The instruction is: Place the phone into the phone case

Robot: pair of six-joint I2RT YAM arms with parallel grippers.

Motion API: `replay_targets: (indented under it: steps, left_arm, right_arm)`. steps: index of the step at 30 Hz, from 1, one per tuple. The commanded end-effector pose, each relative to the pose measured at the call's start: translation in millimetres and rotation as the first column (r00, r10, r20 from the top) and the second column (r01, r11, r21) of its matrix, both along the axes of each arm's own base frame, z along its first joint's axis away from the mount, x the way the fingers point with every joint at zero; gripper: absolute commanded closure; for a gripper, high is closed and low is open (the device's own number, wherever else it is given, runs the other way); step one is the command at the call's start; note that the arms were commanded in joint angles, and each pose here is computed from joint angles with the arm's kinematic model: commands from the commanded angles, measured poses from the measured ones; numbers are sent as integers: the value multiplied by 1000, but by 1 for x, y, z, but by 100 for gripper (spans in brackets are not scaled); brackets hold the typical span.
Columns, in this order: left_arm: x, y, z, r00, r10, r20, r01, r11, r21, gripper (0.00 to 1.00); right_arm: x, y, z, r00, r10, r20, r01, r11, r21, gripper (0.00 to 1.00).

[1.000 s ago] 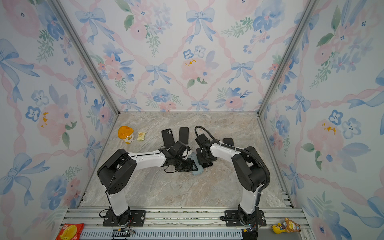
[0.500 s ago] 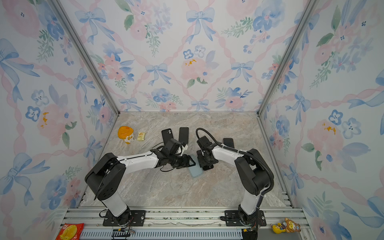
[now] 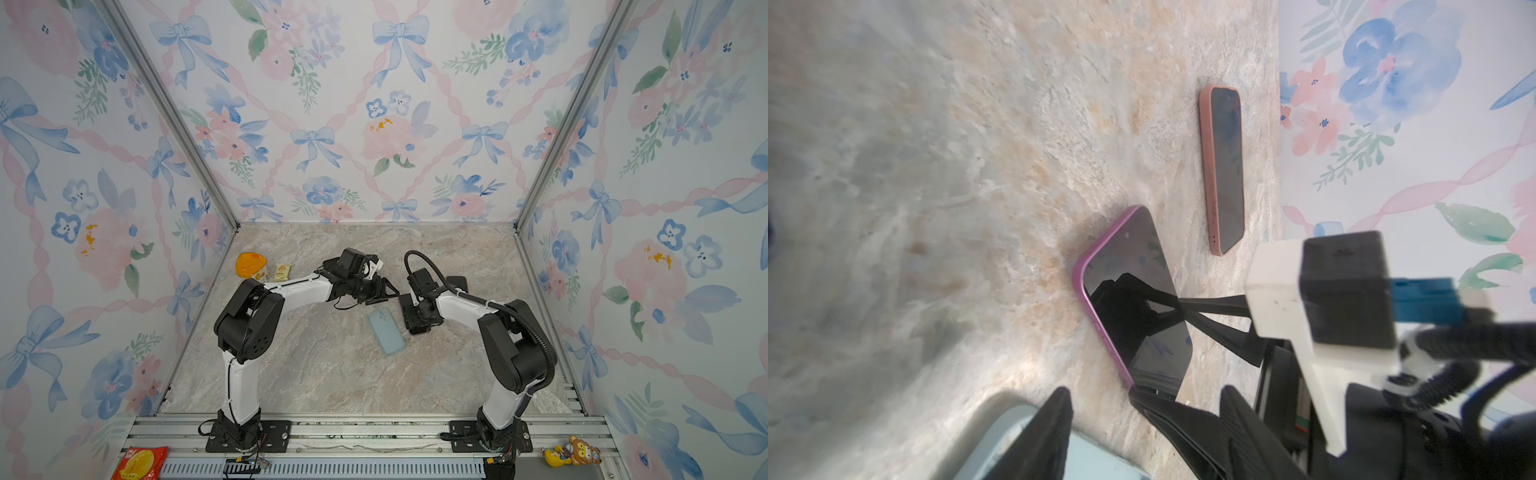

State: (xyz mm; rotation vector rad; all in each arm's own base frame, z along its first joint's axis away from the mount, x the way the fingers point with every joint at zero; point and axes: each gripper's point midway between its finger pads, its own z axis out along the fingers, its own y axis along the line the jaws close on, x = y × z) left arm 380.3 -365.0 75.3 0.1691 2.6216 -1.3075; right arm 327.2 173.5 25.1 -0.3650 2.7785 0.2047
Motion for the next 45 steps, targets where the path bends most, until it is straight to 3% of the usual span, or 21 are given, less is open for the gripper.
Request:
replay_targets:
  steps: [1, 20, 32, 45]
  left_arm:
    - [9, 0, -10, 999, -28, -17, 27, 999, -20, 43]
    - [17, -33, -38, 991, -117, -69, 110, 989, -99, 59]
    - [16, -35, -43, 990, -111, -86, 95, 980, -173, 73]
    - [15, -33, -43, 991, -108, -83, 92, 979, -182, 83]
  right_arm:
    - [2, 7, 2, 1000, 10, 21, -11, 997, 73, 41]
    - [-2, 14, 5, 999, 22, 38, -27, 991, 129, 42]
    - [-1, 16, 4, 999, 24, 42, -30, 990, 137, 42]
    - [0, 16, 4, 999, 23, 43, -29, 990, 139, 40]
